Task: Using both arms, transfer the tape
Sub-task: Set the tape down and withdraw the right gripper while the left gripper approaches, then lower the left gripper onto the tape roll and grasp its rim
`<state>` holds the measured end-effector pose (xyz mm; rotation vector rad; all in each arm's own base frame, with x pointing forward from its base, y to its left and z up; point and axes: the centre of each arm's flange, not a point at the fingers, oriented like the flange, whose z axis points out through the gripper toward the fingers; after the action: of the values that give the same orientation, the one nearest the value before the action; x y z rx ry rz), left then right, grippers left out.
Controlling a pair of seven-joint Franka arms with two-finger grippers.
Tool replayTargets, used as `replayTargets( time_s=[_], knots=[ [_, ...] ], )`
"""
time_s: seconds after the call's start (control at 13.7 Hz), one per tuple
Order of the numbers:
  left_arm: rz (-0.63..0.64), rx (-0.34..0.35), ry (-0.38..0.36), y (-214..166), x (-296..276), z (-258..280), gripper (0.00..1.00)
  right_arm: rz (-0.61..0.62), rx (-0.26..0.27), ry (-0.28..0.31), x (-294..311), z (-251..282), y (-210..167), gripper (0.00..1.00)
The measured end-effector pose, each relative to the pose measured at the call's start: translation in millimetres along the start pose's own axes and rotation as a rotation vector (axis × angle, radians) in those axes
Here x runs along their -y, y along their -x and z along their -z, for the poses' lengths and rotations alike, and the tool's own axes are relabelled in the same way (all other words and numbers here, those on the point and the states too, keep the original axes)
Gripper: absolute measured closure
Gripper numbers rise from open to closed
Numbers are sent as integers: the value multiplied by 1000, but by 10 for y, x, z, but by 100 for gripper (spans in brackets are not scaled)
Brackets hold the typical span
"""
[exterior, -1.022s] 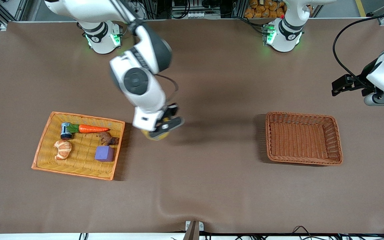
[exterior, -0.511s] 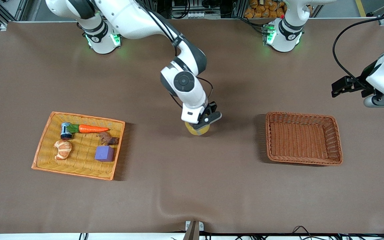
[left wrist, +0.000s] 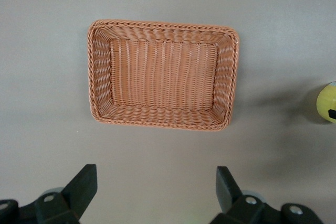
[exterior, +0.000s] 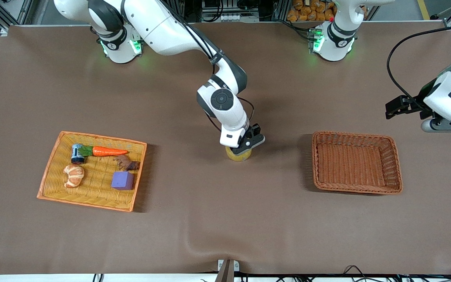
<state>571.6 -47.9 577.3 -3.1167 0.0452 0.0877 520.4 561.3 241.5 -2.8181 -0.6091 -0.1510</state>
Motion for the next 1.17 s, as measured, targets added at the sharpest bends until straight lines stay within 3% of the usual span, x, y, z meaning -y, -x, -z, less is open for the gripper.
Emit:
replayTargets(
  time_s=[0.29,0.51,0.88,1.02,1.17],
  knots=[
    [-2,10,22,-7,-125,-45,0,-101,97,40,-543,1172,-248,1],
    [42,38,84,-28,-439,-146,0,-232,82,100,-1461,2161,-173,0],
    [-18,37,81,-119,-1319,-479,0,-448,168,181,-2854,3498,409,0],
    [8,37,81,-149,-1590,-629,0,-508,159,245,-3364,3978,628,0],
    [19,41,78,-150,-1905,-803,0,-493,134,262,-3734,4314,793,0]
  ],
)
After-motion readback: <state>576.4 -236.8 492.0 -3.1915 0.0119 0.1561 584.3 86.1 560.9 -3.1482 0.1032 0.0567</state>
